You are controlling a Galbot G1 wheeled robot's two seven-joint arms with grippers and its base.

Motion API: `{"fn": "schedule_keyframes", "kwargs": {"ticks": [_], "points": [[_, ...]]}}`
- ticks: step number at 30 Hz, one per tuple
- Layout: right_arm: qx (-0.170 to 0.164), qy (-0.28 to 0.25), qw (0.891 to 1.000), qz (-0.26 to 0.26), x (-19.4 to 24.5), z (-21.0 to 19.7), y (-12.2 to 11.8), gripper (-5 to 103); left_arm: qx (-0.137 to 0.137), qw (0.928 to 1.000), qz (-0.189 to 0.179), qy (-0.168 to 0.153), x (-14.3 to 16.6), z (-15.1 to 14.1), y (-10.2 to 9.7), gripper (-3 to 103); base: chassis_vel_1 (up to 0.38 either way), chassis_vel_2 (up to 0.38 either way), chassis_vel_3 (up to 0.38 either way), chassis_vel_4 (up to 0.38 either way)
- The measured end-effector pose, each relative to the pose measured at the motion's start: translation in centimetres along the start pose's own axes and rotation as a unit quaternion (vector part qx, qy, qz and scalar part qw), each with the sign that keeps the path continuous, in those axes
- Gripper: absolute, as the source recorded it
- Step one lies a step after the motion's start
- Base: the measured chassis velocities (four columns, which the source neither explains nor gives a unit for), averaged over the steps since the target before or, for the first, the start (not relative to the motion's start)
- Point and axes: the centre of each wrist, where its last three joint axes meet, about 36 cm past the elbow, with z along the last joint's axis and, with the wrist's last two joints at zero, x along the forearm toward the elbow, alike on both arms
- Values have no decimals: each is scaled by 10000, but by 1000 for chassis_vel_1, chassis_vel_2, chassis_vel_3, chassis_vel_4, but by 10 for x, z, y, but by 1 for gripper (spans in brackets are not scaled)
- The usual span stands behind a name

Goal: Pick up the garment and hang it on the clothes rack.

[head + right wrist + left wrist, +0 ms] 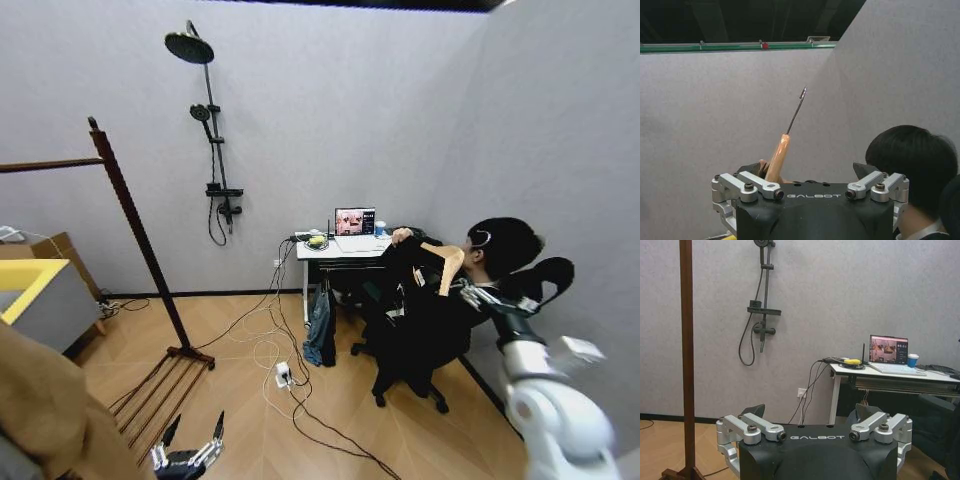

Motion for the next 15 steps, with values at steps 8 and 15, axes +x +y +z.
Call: {"fn": "schedule_keyframes", "kwargs": {"ticks": [8, 15], "points": [[68, -19, 9997, -221, -29, 12, 12, 100, 0, 10000, 0, -1, 0, 0, 0, 100, 0, 0, 0, 0], [331, -168, 9990, -252, -57, 11, 4, 84, 0, 10000, 0, -1, 0, 0, 0, 100, 0, 0, 0, 0]]}}
